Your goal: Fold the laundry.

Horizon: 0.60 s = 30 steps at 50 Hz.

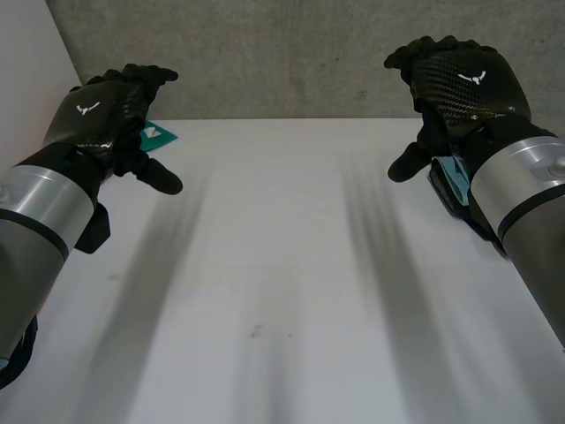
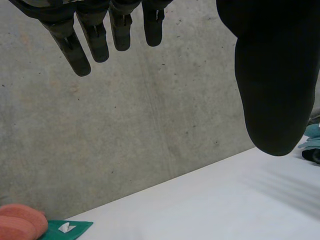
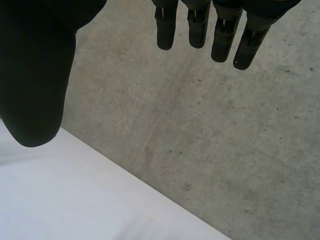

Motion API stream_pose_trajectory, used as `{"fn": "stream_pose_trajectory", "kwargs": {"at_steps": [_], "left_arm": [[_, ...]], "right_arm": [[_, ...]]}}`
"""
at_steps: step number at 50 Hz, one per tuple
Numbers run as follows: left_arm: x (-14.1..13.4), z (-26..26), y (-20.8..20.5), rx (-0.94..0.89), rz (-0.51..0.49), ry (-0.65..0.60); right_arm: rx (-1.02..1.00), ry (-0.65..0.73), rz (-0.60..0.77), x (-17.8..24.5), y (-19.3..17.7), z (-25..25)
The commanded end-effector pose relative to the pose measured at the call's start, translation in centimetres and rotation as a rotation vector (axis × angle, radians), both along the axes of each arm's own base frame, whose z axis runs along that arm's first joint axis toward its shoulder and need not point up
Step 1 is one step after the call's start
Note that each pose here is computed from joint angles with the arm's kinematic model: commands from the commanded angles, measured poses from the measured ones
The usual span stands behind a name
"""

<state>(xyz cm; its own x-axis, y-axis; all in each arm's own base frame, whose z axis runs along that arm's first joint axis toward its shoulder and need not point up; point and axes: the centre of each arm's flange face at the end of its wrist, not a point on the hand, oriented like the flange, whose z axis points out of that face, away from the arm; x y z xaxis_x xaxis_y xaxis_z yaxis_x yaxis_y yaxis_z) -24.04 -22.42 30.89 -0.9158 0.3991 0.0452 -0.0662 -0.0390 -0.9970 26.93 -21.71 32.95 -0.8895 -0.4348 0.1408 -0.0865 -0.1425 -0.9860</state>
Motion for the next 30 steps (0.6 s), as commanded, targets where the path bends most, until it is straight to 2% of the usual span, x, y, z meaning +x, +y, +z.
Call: {"fn": "stream_pose_trajectory", "kwargs": {"at_steps": [1,30], "left_arm": [[-0.33,-0.27,-0.66,-0.015,-0.048,0.009],[0.09,-0.83,-1.42,0.0,-0.025,0.002]], "right_arm": [[-0.005,0.033,0.044,0.25,-0.5,-0.65],[0.001,0.034,0.047,0.27,-0.48,-0.84]]}}
